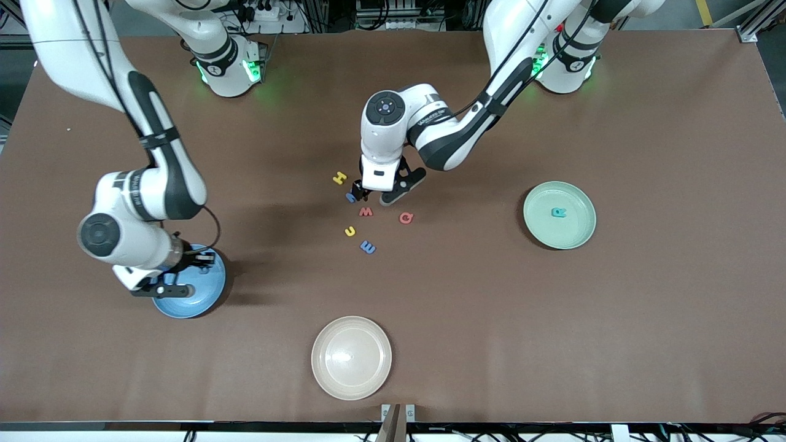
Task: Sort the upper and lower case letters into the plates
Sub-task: 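Drop the g on the blue plate while the left gripper reaches letters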
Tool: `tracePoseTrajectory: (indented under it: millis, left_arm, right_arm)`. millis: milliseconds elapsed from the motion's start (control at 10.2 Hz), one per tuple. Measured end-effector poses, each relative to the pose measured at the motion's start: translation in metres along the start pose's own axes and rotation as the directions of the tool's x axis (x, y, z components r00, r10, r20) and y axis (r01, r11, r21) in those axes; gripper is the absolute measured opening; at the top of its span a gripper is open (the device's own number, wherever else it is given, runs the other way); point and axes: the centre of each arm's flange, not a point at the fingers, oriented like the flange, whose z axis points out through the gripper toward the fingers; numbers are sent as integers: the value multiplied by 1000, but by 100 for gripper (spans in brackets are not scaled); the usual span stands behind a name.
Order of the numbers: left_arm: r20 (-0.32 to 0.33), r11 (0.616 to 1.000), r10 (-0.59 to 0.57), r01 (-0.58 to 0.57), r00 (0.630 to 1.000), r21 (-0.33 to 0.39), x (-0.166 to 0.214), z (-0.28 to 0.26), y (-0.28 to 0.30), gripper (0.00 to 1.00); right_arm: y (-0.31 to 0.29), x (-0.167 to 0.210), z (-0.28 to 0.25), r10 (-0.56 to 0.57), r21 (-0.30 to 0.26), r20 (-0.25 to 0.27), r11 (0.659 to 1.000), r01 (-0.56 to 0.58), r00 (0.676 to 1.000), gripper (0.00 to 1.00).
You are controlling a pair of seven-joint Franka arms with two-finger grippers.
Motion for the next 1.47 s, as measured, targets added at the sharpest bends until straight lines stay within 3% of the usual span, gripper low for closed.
tracePoseTrajectory:
  millis: [195, 489, 586, 1173, 1466]
  left_arm:
    - [-13, 985, -175, 175, 985, 3, -14, 20, 6, 100]
    - [-62, 986, -169, 169, 984, -9, -41, 61, 18, 100]
    - [-70, 987, -162, 162, 984, -8, -46, 73, 21, 100]
    - [-62, 1000, 23, -23, 998, 7, -54, 94, 29, 100]
    - [-56, 998, 62, -62, 996, 5, -62, 98, 30, 100]
  right_arm:
    - [4, 1, -2, -46, 2, -5, 999, 46, 999, 48]
    - [-2, 3, -6, -55, 3, -2, 998, 55, 998, 93]
    - [-3, 2, -6, -49, 4, 5, 999, 49, 999, 100]
    - [-10, 2, -5, -34, 5, 8, 999, 34, 999, 100]
    - [-10, 2, -5, -35, 5, 8, 999, 35, 999, 100]
